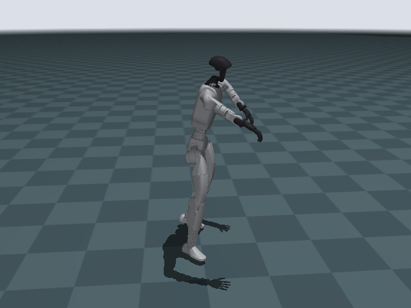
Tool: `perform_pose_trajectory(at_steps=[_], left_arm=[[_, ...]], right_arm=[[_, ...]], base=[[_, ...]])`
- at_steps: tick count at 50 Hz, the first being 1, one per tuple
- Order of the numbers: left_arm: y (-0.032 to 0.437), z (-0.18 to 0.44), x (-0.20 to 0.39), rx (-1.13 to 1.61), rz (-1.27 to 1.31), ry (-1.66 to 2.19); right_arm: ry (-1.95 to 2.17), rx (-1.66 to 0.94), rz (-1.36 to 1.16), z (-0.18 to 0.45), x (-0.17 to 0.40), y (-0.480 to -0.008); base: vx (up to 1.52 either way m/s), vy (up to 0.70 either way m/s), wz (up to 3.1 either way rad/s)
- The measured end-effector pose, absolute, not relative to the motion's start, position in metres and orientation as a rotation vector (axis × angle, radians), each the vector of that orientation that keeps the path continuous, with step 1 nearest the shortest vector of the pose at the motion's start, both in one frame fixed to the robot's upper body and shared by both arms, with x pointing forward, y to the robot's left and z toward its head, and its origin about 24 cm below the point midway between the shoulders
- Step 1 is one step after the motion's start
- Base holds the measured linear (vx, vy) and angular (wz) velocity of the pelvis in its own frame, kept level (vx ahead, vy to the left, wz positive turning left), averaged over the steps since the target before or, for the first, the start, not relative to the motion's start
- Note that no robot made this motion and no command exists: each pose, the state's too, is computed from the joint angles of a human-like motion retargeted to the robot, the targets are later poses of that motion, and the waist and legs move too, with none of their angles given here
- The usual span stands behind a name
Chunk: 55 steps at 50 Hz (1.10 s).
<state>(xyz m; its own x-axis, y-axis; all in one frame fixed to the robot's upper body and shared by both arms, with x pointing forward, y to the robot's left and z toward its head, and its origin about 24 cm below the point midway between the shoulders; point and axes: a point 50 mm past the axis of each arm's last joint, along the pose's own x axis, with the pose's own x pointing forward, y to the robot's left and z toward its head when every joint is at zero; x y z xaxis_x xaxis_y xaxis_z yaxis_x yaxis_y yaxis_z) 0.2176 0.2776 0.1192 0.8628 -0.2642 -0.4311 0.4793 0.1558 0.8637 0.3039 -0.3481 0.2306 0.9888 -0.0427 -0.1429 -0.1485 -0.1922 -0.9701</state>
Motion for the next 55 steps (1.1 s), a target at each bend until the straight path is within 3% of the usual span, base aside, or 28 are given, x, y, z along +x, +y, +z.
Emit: perform_pose_trajectory(at_steps=[3, 6, 9, 11, 13, 18, 24, 36, 43, 50, 55], left_arm=[[0.314, 0.133, 0.226, 1.315, -0.341, 0.240], [0.360, 0.170, 0.230, 1.445, 0.015, 0.173], [0.390, 0.177, 0.214, 1.227, 0.432, 0.050], [0.383, 0.158, 0.207, 0.876, 0.594, -0.054], [0.352, 0.128, 0.208, 0.540, 0.572, -0.099], [0.264, 0.063, 0.208, 0.166, 0.218, 0.053], [0.195, 0.034, 0.196, 0.028, -0.049, 0.144], [0.186, 0.038, 0.182, 0.095, -0.120, 0.135], [0.179, 0.029, 0.176, -0.087, -0.070, 0.171], [0.165, 0.024, 0.173, -0.424, -0.059, 0.196], [0.160, 0.025, 0.175, -0.589, -0.046, 0.211]], right_arm=[[0.306, -1.346, -0.815, 0.336, 0.236, -0.470], [-0.034, -0.430, -1.470, 0.370, 0.121, -0.523], [-0.442, 0.396, -1.621, 0.347, 0.061, -0.536], [-0.565, 0.728, -1.584, 0.329, 0.052, -0.539], [-0.625, 0.838, -1.543, 0.327, 0.049, -0.539], [-0.658, 0.818, -1.428, 0.330, 0.066, -0.539], [-0.622, 0.715, -1.255, 0.340, 0.119, -0.530], [-0.634, 0.567, -1.149, 0.361, 0.151, -0.516], [-0.547, 0.230, -0.998, 0.360, 0.216, -0.483], [-0.427, 0.140, -0.636, 0.289, 0.284, -0.422], [-0.276, 0.233, -0.339, 0.210, 0.297, -0.360]], base=[[0.26, -0.91, 0.41], [0.23, -1.01, 0.00], [0.27, -1.08, 0.01], [0.27, -1.11, 0.25], [0.31, -0.97, 0.55], [0.21, -0.79, 0.44], [0.09, -0.52, -0.11], [0.10, -0.30, -0.28], [0.06, -0.11, -0.13], [0.01, -0.01, 0.01], [0.03, 0.04, 0.37]])
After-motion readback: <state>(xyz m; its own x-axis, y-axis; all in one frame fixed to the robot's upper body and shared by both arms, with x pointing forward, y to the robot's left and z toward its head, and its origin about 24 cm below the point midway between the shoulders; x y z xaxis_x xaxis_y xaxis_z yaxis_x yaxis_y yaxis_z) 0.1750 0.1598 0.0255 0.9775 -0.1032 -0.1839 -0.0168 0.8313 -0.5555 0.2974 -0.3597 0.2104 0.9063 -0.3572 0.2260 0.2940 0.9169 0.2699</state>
